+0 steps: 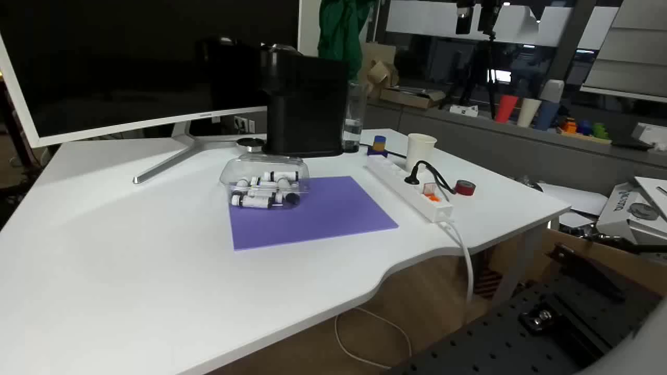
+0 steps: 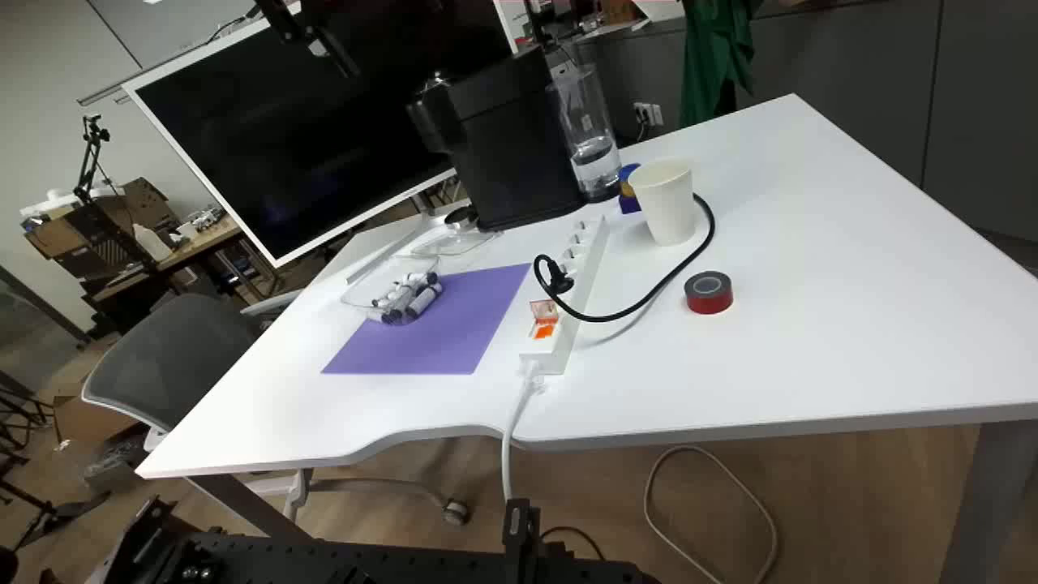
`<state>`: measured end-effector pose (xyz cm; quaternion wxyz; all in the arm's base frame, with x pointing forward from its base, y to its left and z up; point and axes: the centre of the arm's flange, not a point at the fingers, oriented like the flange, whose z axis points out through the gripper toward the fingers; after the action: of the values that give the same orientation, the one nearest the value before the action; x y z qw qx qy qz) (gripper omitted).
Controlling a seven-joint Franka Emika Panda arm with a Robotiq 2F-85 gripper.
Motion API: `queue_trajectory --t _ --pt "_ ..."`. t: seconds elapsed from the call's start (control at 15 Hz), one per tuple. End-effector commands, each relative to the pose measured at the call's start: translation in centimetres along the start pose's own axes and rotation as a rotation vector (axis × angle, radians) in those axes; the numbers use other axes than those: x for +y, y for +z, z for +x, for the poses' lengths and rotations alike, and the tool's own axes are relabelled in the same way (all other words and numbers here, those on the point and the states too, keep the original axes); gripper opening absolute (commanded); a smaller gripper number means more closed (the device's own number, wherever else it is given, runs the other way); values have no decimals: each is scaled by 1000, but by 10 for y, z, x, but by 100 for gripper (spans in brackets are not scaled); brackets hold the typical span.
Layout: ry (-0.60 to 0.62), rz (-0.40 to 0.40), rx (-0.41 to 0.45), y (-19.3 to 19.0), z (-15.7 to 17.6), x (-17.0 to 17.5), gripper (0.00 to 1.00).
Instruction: Take a bottle out of the box and put it on the mat
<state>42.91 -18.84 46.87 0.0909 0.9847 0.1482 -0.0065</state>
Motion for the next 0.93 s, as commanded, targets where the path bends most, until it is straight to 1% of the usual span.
queue_trajectory --t 0.0,0.67,0.73,0.87 --pt "0 0 0 0 0 0 100" --pt "0 -3 4 -1 0 1 100" --pt "9 -25 5 6 9 -6 100" --pt "-4 -39 21 23 30 -24 100"
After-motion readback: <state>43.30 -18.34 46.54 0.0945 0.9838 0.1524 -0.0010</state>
